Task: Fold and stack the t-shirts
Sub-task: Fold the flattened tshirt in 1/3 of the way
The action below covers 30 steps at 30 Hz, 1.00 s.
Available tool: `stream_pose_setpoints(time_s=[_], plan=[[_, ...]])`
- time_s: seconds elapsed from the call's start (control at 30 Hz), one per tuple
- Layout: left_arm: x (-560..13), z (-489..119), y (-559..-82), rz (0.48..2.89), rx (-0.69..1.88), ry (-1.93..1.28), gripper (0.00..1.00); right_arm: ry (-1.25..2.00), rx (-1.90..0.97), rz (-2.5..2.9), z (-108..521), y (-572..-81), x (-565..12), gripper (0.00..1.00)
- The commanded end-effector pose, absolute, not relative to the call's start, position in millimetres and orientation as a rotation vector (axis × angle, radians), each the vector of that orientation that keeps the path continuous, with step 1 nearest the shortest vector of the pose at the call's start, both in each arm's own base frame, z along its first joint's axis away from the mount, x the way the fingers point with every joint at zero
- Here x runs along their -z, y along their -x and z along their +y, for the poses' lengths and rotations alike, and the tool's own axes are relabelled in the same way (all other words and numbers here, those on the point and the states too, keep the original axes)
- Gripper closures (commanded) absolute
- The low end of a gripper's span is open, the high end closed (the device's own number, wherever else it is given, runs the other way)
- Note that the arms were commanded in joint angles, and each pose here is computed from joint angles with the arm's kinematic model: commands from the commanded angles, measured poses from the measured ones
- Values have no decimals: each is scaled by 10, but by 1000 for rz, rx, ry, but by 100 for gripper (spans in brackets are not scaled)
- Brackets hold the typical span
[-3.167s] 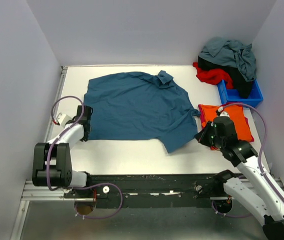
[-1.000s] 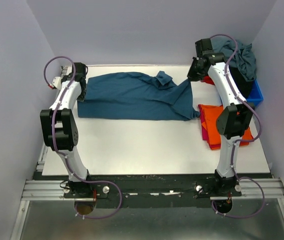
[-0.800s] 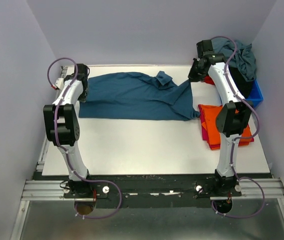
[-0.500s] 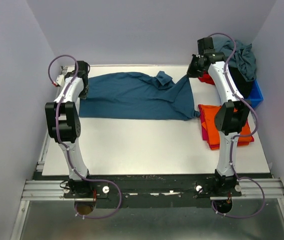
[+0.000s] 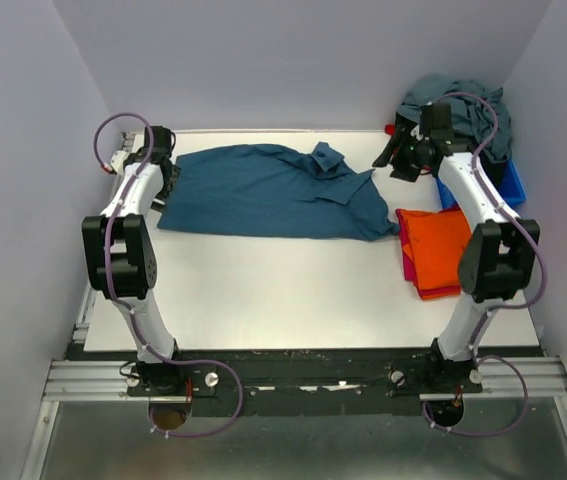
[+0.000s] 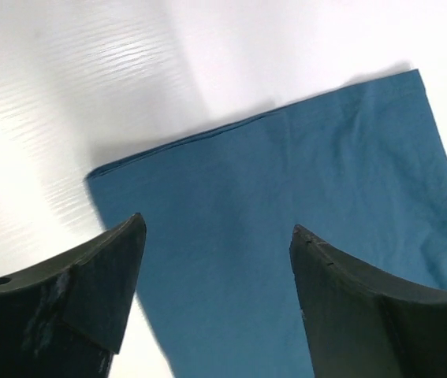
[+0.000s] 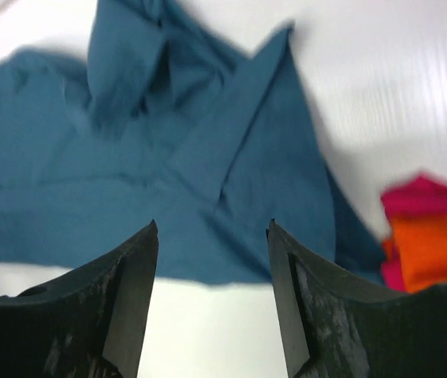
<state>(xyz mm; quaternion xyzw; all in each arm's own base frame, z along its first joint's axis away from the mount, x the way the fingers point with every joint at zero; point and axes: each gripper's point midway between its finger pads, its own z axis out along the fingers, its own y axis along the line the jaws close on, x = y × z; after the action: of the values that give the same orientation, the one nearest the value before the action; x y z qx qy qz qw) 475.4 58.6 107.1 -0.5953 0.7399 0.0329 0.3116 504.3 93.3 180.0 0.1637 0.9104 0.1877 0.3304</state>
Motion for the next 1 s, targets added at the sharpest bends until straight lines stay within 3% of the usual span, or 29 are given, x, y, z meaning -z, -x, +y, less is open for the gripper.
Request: stream_pose_setpoints(time_s=[0.0, 0.23, 0.53, 0.8, 0.97], plan=[[-1271, 653, -4267, 1881, -91, 1589, 20, -445, -638, 2303, 1267, -4502, -1915, 39], [-747, 519, -3796, 1914, -34, 1621, 37, -675, -577, 2294, 1169, -3635, -1424, 48], [-356, 617, -3926, 2000, -157, 1645, 37, -714, -627, 2267, 1159, -3402, -1125, 48], [-391, 624, -4016, 1990, -106, 1627, 37, -701, -637, 2306, 1201, -3387, -957, 48], [-486, 571, -3823, 1988, -74, 1633, 37, -691, -639, 2294, 1201, -3421, -1010, 48]])
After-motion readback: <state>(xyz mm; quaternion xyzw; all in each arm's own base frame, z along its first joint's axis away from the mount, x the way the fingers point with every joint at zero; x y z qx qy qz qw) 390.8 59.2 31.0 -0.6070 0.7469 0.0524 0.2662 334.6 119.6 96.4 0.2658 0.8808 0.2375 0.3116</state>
